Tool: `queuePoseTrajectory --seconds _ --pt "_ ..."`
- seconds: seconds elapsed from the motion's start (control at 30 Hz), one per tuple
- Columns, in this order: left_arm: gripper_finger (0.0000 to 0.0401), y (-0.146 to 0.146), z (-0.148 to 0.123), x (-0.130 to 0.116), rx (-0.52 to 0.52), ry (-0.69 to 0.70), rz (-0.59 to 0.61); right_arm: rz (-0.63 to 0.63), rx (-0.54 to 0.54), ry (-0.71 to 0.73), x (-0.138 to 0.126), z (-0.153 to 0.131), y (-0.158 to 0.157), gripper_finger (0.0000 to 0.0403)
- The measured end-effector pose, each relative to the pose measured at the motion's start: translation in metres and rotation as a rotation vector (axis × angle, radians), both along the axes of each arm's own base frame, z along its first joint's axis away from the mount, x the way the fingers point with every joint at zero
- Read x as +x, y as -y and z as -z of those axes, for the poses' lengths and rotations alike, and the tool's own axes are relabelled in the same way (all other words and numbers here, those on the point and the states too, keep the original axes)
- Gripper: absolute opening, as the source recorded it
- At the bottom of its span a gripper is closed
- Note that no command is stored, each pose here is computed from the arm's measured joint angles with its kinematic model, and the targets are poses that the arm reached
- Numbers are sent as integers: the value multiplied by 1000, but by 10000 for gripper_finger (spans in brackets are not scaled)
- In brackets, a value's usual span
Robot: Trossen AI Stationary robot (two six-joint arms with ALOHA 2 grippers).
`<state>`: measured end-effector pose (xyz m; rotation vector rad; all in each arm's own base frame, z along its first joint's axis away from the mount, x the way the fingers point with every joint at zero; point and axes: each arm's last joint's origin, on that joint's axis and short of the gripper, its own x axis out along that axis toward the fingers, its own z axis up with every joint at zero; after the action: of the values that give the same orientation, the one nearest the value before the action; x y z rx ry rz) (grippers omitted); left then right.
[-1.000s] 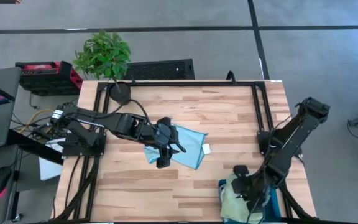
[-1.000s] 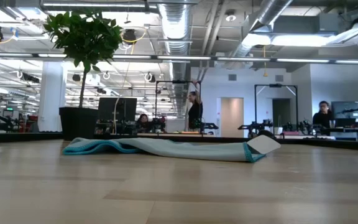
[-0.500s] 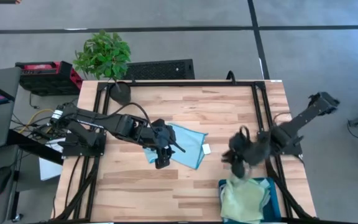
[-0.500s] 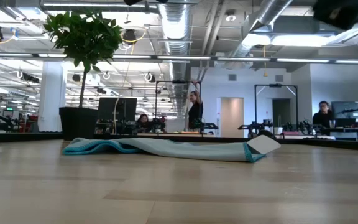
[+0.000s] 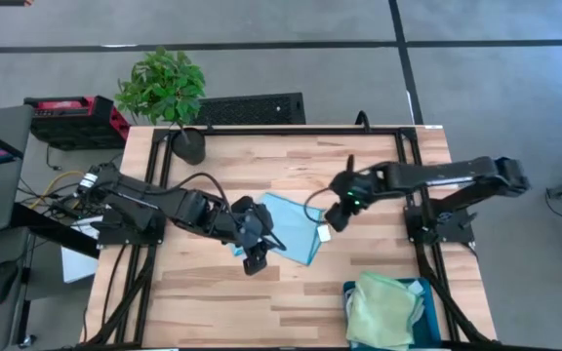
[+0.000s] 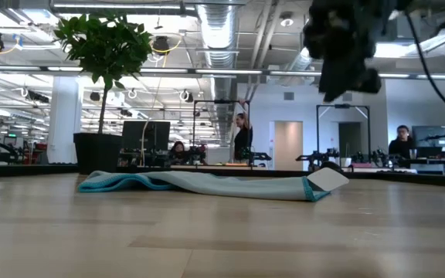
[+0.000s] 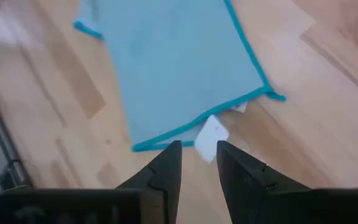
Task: Fold microfiber towels
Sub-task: Fold the blue microfiber towel
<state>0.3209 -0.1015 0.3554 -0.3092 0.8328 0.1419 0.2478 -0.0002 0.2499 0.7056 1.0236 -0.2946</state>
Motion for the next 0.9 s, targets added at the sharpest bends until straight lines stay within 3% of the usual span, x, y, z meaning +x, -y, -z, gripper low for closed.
queuePoseTrajectory --seconds 0.13,0.33,0.47,0.67,0.9 --pt "167 4 -1 -1 -27 8 -23 35 4 -106 14 26 20 125" --pt "167 5 -1 -1 -29 20 -70 -35 -44 -210 25 57 42 125" --pt "167 5 -1 -1 -30 25 -85 -36 -53 -236 32 71 46 125" --pt "167 5 -1 0 -29 32 -88 -149 -110 -205 44 85 44 125" --pt "167 5 -2 0 -32 35 -91 -153 -142 -240 50 99 45 125"
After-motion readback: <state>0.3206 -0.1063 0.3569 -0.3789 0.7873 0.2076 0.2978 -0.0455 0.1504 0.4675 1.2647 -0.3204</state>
